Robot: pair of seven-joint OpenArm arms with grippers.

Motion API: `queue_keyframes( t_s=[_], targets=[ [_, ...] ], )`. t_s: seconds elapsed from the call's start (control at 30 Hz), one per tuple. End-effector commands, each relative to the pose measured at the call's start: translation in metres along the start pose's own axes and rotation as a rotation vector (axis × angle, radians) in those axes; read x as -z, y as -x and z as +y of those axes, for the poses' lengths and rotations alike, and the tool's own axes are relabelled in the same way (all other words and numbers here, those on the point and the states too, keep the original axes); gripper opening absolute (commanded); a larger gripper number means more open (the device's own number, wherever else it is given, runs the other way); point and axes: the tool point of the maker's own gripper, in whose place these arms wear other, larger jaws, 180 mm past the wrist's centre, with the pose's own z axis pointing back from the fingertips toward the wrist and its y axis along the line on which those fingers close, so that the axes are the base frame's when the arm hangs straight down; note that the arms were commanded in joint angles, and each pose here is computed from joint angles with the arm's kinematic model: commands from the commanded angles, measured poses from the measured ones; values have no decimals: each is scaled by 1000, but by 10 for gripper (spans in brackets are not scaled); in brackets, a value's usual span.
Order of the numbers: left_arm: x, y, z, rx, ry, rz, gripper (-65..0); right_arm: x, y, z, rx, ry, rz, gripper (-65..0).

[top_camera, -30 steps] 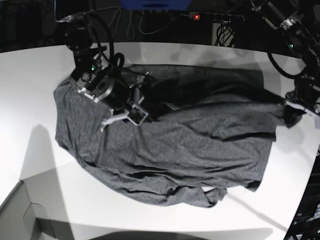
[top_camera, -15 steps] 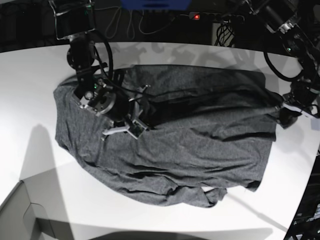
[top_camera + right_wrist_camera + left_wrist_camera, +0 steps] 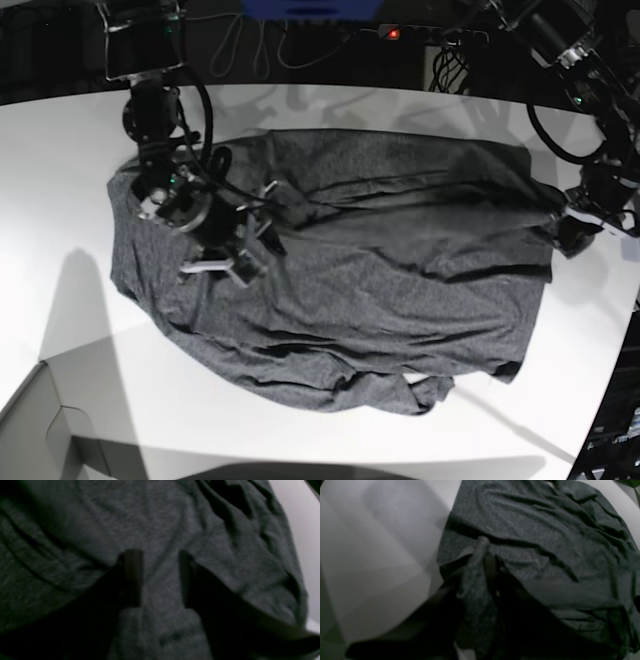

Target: Layout the t-shirt on the table in an organized manner, then fold the t-shirt properly

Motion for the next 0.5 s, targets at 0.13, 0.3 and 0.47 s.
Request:
queue_keyframes(
  t_s=[0.13,0.3,0.47],
  targets=[
    [-1,-15,-6,5,19,-53,-649,-29,-23,-3,3,62,-97,-296],
    [-1,-15,-6,4,20,-54,-649,-36,-9,83,-78,-149,-64,-296],
    [-1,-15,-6,4,20,-54,-649,-29,11,134,-195,-279,8,-296]
  ],
)
